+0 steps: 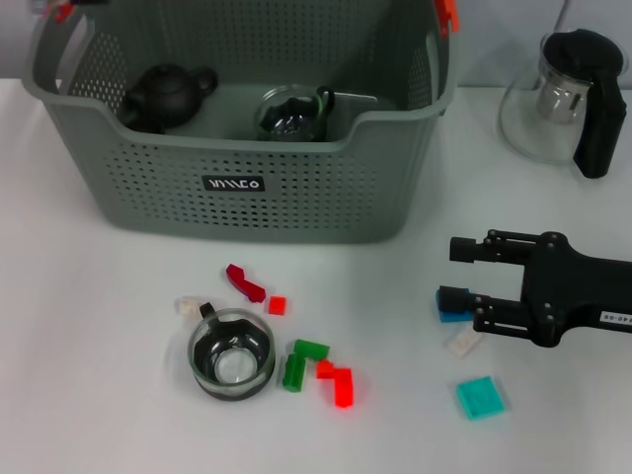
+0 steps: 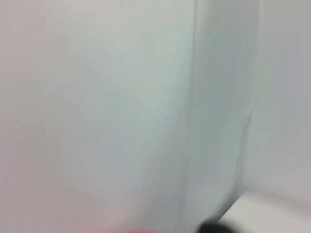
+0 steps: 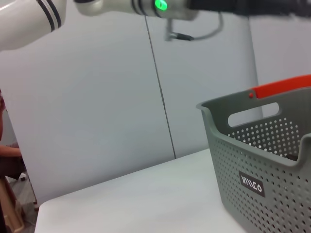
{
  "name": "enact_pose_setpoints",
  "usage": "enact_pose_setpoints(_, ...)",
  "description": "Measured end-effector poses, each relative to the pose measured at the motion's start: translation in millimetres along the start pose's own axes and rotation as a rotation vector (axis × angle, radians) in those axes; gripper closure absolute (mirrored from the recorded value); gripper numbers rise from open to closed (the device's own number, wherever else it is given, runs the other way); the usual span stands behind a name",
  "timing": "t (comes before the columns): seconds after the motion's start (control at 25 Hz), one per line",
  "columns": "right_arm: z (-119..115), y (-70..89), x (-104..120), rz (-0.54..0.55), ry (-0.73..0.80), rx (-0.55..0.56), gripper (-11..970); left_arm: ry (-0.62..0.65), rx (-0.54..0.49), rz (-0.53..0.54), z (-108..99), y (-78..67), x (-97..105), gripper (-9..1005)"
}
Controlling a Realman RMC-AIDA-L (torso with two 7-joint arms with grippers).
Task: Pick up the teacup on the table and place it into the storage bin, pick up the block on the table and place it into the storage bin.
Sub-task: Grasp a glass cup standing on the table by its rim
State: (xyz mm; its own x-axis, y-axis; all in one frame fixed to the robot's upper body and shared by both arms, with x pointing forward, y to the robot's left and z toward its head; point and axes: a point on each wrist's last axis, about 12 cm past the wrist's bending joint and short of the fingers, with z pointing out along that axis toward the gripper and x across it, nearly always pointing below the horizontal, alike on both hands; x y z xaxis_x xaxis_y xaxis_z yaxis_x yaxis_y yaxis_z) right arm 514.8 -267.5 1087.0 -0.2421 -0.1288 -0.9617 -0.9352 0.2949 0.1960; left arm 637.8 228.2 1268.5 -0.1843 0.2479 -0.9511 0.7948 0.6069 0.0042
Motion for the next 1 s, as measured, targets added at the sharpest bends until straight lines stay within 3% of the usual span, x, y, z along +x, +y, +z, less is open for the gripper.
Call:
enact_pose_setpoints(0.2,0,0.0,0,0.000,0.000,0.000,293,-0.182,0.177,-0.220,-53,4.2,20,267)
enact_pose_setpoints(0.4,0,0.0,0,0.000,0.000,0.000,294,-0.245,0.330,-0.269,-100,-10.1,58,270)
enact_pose_setpoints(0.56,0,-0.4,-1,0.000,-0.001,0.000,294,-0.117,0.336,-0.226,-119,-26.7,96,271)
enact_pose_setpoints(0.72,1,-1.2,-2,0.013,0.000,-0.002,294,0.071,0.329,-0.222,-119,-40.1,128,272)
enact_pose_setpoints(1.0,1,-2.3,-4,0.015,0.004,-0.005,294,0.361,0.351,-0.237,-105,-48.4,152,274)
